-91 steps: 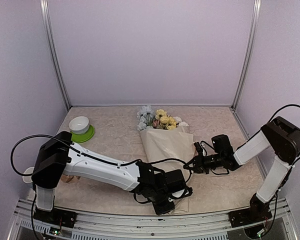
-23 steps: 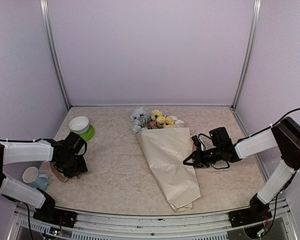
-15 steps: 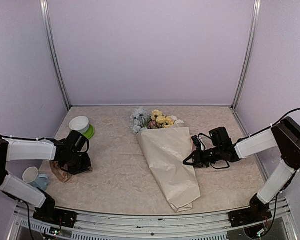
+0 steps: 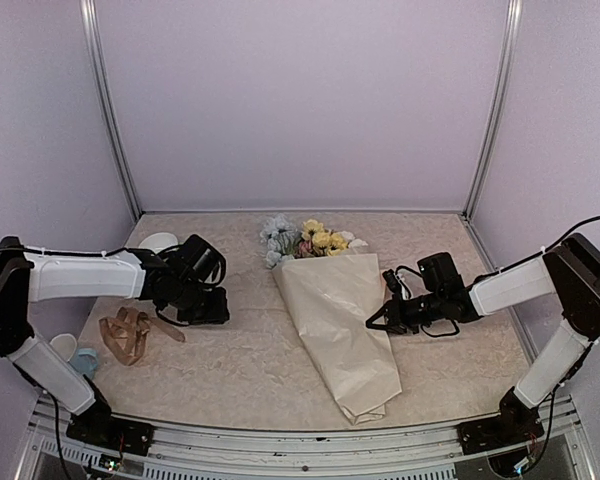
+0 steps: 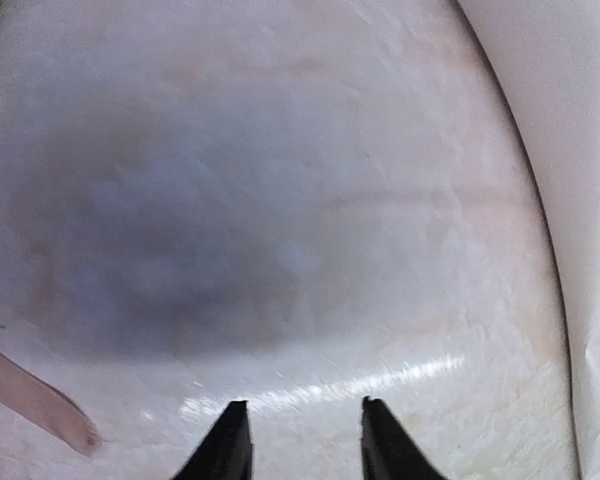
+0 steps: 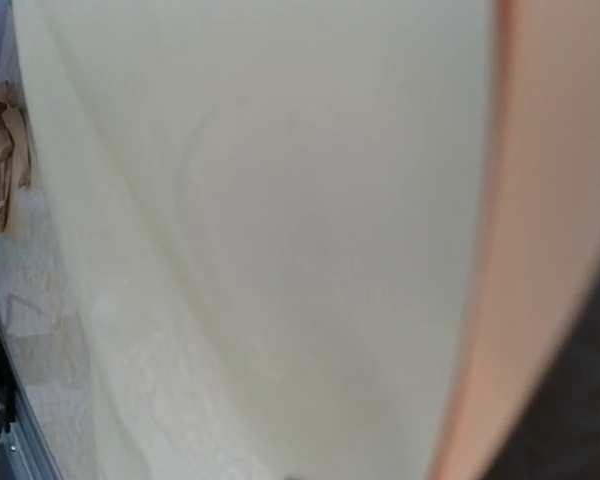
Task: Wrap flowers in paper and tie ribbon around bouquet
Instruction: Adjust the ribbon at the corner of the board.
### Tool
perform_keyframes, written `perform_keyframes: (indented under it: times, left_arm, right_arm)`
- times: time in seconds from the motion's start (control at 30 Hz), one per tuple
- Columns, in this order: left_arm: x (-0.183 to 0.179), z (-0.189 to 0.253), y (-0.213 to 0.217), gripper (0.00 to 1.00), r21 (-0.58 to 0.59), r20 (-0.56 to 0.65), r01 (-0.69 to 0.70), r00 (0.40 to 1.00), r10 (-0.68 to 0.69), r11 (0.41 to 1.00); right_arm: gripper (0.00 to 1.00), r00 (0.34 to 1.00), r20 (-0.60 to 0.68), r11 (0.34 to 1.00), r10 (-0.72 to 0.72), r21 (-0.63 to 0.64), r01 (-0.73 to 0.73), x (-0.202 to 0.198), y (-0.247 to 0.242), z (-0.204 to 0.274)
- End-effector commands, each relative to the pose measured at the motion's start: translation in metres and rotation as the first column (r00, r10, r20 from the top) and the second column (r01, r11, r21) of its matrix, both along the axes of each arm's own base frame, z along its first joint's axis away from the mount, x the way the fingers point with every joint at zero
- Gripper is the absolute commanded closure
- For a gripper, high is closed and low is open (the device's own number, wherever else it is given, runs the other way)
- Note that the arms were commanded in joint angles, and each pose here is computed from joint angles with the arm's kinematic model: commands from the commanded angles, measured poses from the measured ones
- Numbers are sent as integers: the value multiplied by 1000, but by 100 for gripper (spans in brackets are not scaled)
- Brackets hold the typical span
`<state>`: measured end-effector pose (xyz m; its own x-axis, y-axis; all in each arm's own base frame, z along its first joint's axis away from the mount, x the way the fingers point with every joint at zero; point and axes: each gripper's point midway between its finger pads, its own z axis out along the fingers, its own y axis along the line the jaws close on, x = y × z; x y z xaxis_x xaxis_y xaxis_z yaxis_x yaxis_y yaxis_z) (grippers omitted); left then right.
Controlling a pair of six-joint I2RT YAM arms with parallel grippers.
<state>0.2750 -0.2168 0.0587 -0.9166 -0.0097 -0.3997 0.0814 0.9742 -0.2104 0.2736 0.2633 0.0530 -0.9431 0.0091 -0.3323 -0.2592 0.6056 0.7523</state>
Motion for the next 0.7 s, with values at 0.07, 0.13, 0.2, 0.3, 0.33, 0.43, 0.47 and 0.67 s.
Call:
perform_keyframes:
  times: [0.07,0.13,0.2,0.3,0.33,0.43,0.47,0.67]
  left_arm:
    - [19,-2,101,48,49,-15,-345,938,346,937]
    - [19,0,107,44,-2,-3,-412,911,412,911]
    - [16,-2,114,33,-9,3,-465,885,465,885]
    - [12,-5,132,4,14,27,-546,838,545,838]
    - [11,-5,138,2,14,33,-572,820,572,820]
    - [10,-5,151,1,-5,46,-635,772,634,773]
    - [10,-5,153,1,-13,49,-646,762,645,764]
    - [22,-29,149,11,-19,-20,-623,782,623,782]
  right_arm:
    - [100,999,42,1000,3,4,-4,5,4,13]
    - [100,999,42,1000,4,5,-5,5,4,13]
    - [100,999,41,1000,7,1,-7,4,4,12]
    - [100,999,40,1000,12,-5,-12,5,4,10]
    - [100,999,39,1000,13,-7,-13,4,4,10]
    - [100,999,42,1000,12,-7,-12,5,4,10]
    - [100,999,43,1000,11,-5,-11,5,4,10]
    - [100,999,41,1000,13,3,-13,5,5,10]
